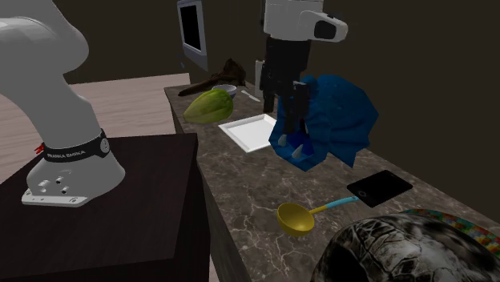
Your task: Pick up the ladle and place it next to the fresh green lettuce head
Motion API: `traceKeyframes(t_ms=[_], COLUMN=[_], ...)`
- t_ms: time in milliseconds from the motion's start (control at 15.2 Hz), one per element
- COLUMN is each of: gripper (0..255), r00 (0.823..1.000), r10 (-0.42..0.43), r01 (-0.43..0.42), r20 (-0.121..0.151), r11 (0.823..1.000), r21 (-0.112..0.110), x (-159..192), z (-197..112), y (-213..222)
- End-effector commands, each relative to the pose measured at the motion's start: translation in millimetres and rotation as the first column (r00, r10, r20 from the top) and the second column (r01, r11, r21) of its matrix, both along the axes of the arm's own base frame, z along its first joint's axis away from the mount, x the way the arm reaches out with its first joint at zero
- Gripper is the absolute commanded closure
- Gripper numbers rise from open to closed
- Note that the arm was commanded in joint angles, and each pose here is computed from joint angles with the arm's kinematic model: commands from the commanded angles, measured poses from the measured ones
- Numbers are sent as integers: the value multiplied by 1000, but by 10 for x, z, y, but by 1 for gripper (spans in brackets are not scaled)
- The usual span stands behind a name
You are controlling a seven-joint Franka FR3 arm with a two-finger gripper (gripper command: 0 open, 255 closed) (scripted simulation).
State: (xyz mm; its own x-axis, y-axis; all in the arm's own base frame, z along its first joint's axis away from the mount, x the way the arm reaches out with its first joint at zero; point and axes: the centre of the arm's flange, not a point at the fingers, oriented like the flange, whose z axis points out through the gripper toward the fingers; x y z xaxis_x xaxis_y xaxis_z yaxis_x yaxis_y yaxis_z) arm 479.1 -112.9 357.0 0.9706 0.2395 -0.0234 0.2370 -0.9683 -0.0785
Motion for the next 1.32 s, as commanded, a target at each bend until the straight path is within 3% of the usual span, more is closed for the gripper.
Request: traceKeyframes(t_ms=[0,990,1254], gripper=[0,0,0], r00=[1000,994,994], r10=[9,75,75], r01=[-9,-70,-70], r20=[-9,-75,-75], r11=[1000,996,996], r21=[7,63,63], x=[123,1129,1102], z=[-262,-1956,-2164], y=[-90,-699,-673])
